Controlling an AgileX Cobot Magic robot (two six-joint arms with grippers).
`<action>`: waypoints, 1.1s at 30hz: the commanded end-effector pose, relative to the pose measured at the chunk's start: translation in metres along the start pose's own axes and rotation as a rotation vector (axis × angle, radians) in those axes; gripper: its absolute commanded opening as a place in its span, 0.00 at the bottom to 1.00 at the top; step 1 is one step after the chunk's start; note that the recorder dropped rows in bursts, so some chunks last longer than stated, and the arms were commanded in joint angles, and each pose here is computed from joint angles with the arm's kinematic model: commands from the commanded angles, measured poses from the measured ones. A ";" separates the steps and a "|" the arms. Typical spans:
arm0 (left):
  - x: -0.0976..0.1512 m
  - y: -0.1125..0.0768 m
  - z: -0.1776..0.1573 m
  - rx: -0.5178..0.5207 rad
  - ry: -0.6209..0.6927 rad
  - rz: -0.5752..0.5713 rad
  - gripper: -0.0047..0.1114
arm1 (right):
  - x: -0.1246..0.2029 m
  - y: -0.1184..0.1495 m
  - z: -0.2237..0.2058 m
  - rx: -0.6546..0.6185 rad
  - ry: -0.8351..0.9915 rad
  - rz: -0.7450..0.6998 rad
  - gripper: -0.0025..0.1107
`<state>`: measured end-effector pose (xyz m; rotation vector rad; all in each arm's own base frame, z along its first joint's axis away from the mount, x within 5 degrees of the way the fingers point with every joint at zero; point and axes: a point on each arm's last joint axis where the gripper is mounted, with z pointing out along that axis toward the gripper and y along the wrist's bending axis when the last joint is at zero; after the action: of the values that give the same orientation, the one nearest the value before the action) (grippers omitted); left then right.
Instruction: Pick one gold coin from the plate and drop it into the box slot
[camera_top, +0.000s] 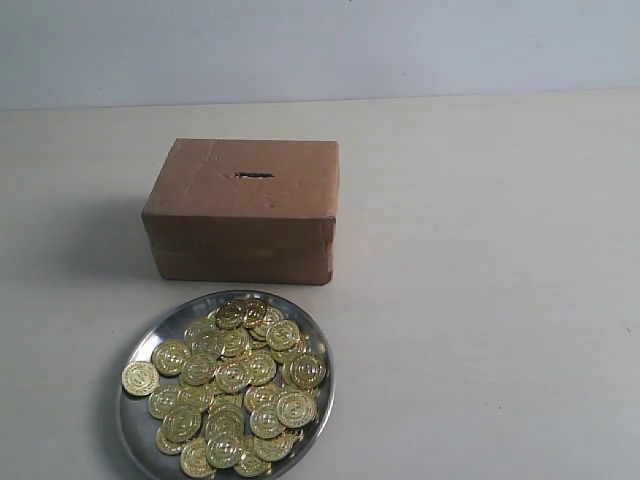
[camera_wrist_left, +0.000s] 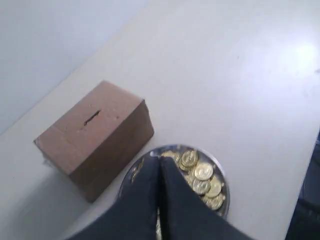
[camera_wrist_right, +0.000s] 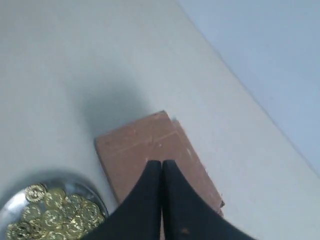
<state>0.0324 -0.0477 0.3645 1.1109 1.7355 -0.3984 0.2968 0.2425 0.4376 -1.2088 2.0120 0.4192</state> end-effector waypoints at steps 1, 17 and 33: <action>0.015 -0.009 0.007 0.018 -0.156 -0.125 0.04 | 0.015 0.025 -0.077 0.053 -0.148 0.029 0.02; 0.086 -0.005 0.071 -0.146 -0.348 -0.502 0.04 | 0.261 0.092 -0.082 0.291 -0.615 0.446 0.02; 0.142 -0.013 0.096 -0.221 -0.284 -0.498 0.04 | 0.351 0.112 -0.061 0.377 -0.668 0.432 0.02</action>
<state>0.0647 -0.0507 0.1961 0.4029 1.7526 -0.6373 0.0776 0.0488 0.2191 -0.3284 1.6598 0.5507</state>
